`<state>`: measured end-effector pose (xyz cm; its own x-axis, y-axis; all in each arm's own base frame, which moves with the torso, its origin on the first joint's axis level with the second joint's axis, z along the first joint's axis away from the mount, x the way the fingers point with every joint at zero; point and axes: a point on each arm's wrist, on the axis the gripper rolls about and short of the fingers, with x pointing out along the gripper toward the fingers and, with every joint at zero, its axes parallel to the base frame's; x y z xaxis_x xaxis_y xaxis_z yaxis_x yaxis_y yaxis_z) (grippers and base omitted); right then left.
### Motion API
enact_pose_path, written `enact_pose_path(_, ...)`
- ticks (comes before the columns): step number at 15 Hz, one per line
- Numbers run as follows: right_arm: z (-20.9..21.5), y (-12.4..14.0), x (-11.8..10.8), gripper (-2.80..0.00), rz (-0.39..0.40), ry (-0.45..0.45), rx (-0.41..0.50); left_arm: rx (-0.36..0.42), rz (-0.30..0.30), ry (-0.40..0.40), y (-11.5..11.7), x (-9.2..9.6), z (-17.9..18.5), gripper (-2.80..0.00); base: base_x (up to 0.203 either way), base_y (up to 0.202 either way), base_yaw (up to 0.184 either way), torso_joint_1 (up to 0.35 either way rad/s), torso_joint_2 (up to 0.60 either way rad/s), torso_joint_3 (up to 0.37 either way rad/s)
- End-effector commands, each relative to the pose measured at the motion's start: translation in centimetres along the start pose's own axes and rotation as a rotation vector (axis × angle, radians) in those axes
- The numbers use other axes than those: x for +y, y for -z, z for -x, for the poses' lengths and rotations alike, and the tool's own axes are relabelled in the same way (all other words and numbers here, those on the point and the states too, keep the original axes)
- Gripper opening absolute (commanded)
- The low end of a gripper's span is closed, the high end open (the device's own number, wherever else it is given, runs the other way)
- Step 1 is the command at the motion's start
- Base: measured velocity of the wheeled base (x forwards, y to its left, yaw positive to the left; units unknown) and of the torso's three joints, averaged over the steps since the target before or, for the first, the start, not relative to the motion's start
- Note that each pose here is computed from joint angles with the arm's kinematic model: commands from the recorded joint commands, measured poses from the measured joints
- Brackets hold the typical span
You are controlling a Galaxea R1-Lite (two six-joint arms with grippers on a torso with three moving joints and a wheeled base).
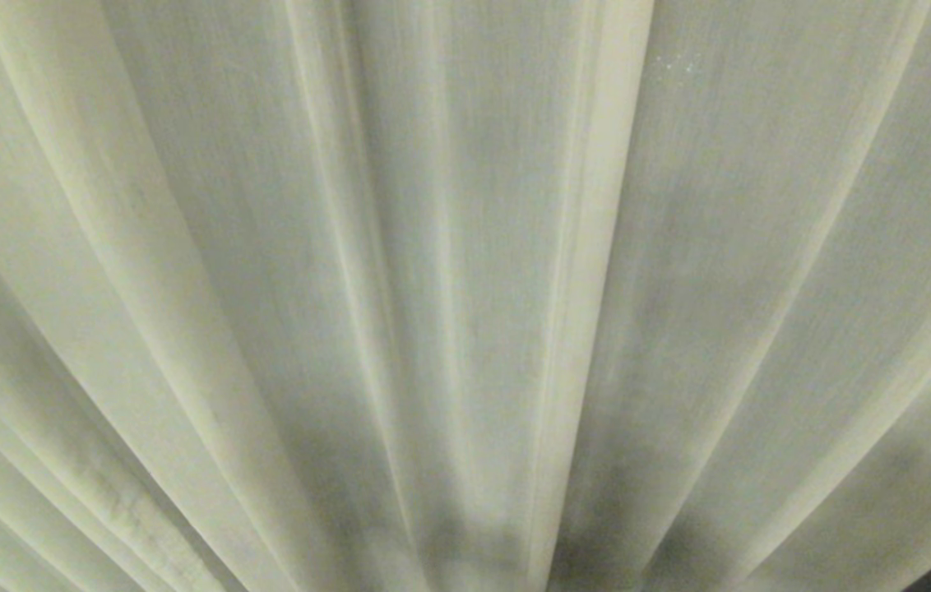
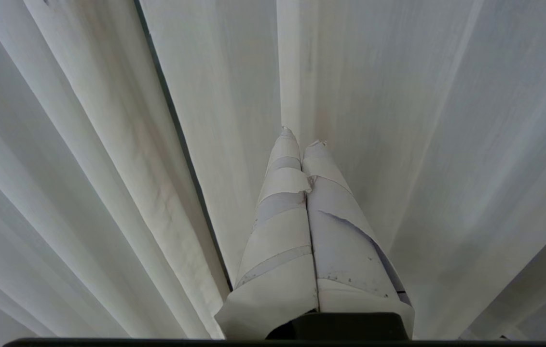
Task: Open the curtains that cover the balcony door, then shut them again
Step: Close the outer curtains on both sides
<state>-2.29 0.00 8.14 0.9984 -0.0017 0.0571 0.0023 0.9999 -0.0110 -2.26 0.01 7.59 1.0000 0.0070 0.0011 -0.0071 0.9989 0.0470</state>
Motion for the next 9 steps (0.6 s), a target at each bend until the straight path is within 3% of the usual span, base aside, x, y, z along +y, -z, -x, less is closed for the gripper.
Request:
enact_pose_path(1,0.00,-0.01,0.00,-2.80,0.001,0.000,-0.001,-0.003,-0.001,-0.001,0.00,0.00,0.02,-2.80,0.000,0.000,0.000,0.000,0.00,0.000)
enact_pose_path(9,0.00,-0.01,0.00,-2.80,0.001,0.000,-0.001,-0.003,-0.001,-0.001,0.00,0.00,0.02,-2.80,0.000,0.000,0.000,0.000,0.00,0.000)
